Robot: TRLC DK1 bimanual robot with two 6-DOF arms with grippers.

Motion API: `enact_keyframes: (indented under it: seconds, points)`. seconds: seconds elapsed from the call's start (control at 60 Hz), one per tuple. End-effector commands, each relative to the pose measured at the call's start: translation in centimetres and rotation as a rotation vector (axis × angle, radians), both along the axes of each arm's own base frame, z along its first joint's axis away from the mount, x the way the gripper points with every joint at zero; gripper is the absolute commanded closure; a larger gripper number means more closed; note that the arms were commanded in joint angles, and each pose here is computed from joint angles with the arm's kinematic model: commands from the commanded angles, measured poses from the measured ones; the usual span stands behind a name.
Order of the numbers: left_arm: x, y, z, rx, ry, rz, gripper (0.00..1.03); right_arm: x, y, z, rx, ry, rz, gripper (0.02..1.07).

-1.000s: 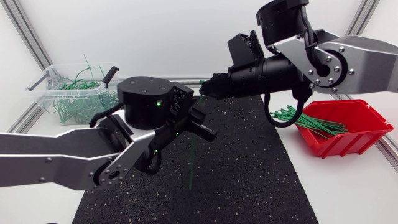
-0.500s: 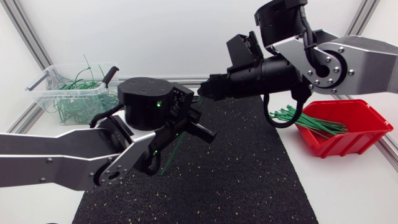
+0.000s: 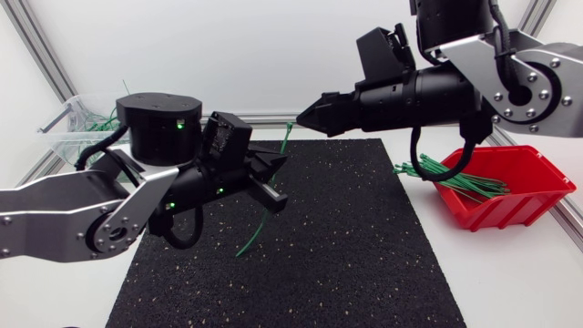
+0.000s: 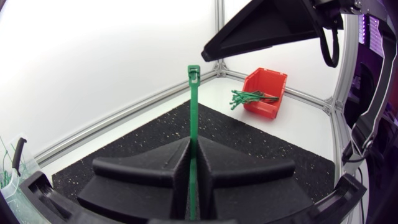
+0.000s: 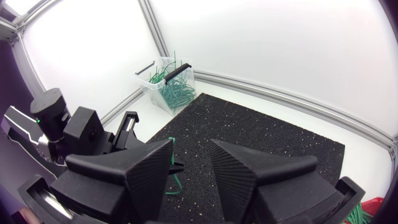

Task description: Take a green cable tie from the red box, thread the tail through the head to close it, then place it in the transparent bin on the left.

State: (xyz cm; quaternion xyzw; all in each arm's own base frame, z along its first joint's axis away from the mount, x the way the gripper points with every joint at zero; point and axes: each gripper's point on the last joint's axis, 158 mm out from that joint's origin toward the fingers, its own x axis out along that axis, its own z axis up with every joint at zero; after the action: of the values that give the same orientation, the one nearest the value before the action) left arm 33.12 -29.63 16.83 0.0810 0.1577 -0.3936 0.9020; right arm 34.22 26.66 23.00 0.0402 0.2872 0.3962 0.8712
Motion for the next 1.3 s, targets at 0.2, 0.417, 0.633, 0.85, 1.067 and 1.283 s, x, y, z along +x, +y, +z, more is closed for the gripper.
enact_keyframes:
  seconds: [0.2, 0.417, 0.633, 0.85, 1.067, 1.283]
  points:
    - [-2.3, 0.0, 0.8, -0.052, 0.104, -0.176, 0.99, -1.5, -2.2, -1.6, 0.011, -0.049, 0.157, 0.57]
    - [-4.5, -0.7, 1.2, -0.075, 0.16, -0.303, 1.0, -2.9, -2.0, -2.0, 0.035, -0.093, 0.298, 0.58]
    - [-5.2, -0.6, 2.5, -0.136, 0.232, -0.401, 0.99, -5.2, -1.0, -2.0, 0.083, -0.104, 0.424, 0.58]
    - [-6.4, -0.2, 3.7, -0.189, 0.271, -0.48, 0.99, -6.7, -0.1, -2.4, 0.089, -0.108, 0.488, 0.58]
    - [-8.1, -0.5, 4.3, -0.226, 0.317, -0.569, 0.99, -8.1, 1.1, -2.0, 0.103, -0.116, 0.541, 0.58]
    - [-8.8, -0.5, 4.5, -0.248, 0.342, -0.61, 0.99, -8.6, 1.6, -1.9, 0.109, -0.118, 0.562, 0.58]
